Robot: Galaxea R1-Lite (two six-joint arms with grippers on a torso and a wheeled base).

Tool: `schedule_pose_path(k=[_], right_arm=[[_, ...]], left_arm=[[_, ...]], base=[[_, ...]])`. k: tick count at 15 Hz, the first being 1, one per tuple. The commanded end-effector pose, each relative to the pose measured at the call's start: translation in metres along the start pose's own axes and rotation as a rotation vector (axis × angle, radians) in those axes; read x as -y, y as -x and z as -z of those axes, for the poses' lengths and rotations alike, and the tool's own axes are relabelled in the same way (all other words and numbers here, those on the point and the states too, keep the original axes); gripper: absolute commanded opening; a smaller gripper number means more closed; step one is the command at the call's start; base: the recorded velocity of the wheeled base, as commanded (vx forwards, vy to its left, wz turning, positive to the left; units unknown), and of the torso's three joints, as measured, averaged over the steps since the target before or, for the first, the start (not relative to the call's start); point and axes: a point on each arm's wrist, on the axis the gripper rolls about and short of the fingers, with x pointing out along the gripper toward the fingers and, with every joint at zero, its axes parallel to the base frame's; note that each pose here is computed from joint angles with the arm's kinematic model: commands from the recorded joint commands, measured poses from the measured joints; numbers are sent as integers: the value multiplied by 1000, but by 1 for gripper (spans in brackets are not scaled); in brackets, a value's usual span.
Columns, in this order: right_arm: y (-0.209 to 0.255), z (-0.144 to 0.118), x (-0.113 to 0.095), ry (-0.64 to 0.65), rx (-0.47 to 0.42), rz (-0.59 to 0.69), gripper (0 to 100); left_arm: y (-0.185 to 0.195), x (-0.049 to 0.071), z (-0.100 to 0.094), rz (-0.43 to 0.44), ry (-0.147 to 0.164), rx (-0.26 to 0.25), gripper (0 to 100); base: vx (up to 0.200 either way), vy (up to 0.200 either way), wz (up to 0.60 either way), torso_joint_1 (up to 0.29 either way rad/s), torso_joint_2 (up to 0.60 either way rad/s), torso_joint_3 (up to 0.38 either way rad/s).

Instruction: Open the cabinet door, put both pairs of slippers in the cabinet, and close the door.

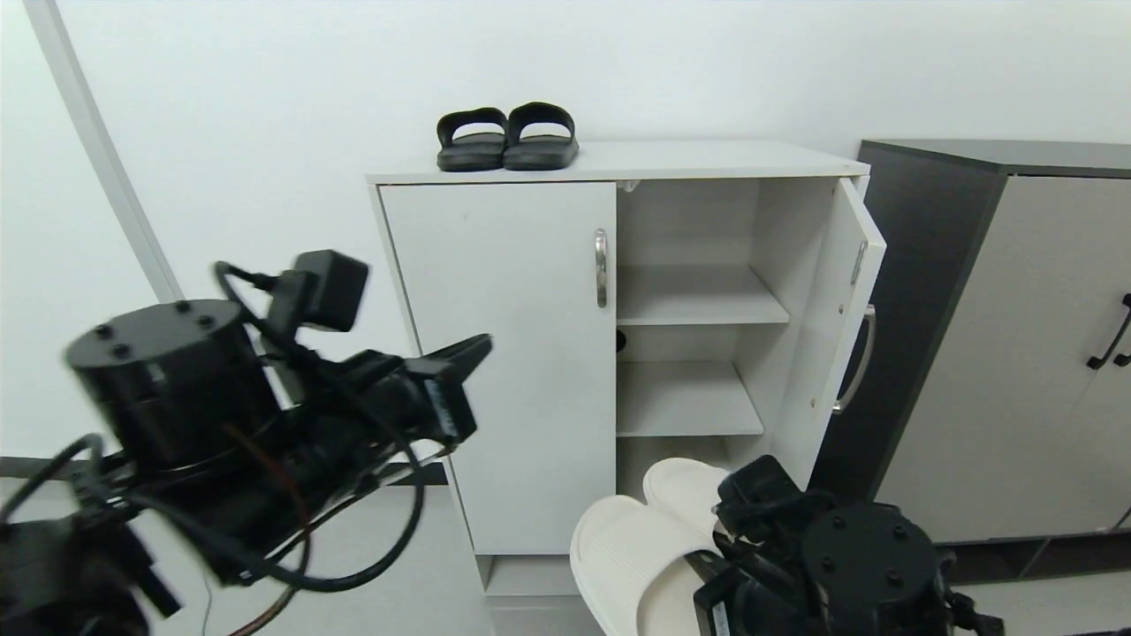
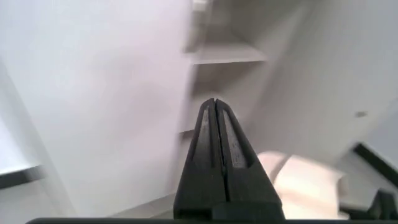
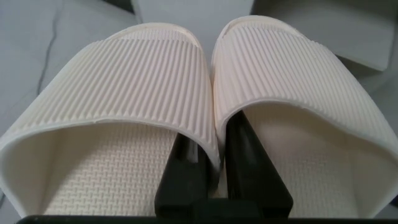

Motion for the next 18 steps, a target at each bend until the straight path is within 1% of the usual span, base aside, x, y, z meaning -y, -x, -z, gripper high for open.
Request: schedule_pose_path(k=[1,2,3,4,5,6,7,9,10,11,12,13,14,15,16,17,18], right_arm=[[-23,10,-8,9,-26,54,0],[-26,13,-9,15,-31,76,0],[-29,15,-10,16,-33,92,0],[-31,15,-10,12,-33,100,0],[-31,15,-10,-1,-31,100,0],[-31,15,-10,-1,-31,101,0],[-31,14,-10,-2,-28,100,0],[-31,14,-10,-2,-28,102,0],[-31,14,-10,-2,-28,102,0],[-31,15,-10,-1,-30,103,0],[-31,15,-10,-1,-30,103,0],[-31,16,-10,0,-33,103,0],[-31,16,-10,0,-33,103,0],[-32,16,-10,1,-34,103,0],[-32,16,-10,1,-34,106,0],[-33,15,-9,1,-31,115,0],[-35,15,-11,2,-26,133,0]], left_arm=[[118,-31,-7,-289,-68,49,0],[146,-36,-5,-383,-68,46,0],[170,-38,0,-454,-69,38,0],[189,-37,4,-491,-69,37,0],[221,-34,17,-535,-68,23,0],[229,-33,20,-548,-68,28,0],[244,-32,31,-634,-67,56,0],[257,-29,45,-743,-72,104,0],[260,-29,57,-771,-97,92,0],[262,-31,72,-782,-139,79,0],[264,-32,80,-780,-152,76,0],[264,-33,91,-779,-159,70,0],[262,-36,101,-787,-157,49,0],[259,-38,111,-759,-158,61,0],[260,-37,110,-752,-165,78,0],[260,-37,111,-744,-178,81,0],[259,-36,111,-689,-214,68,0]], base=[[0,0,0,0,0,0],[0,0,0,0,0,0],[0,0,0,0,0,0],[0,0,0,0,0,0],[0,0,0,0,0,0],[0,0,0,0,0,0],[0,0,0,0,0,0],[0,0,0,0,0,0],[0,0,0,0,0,0],[0,0,0,0,0,0],[0,0,0,0,0,0],[0,0,0,0,0,0],[0,0,0,0,0,0],[0,0,0,0,0,0],[0,0,0,0,0,0],[0,0,0,0,0,0],[0,0,0,0,0,0]])
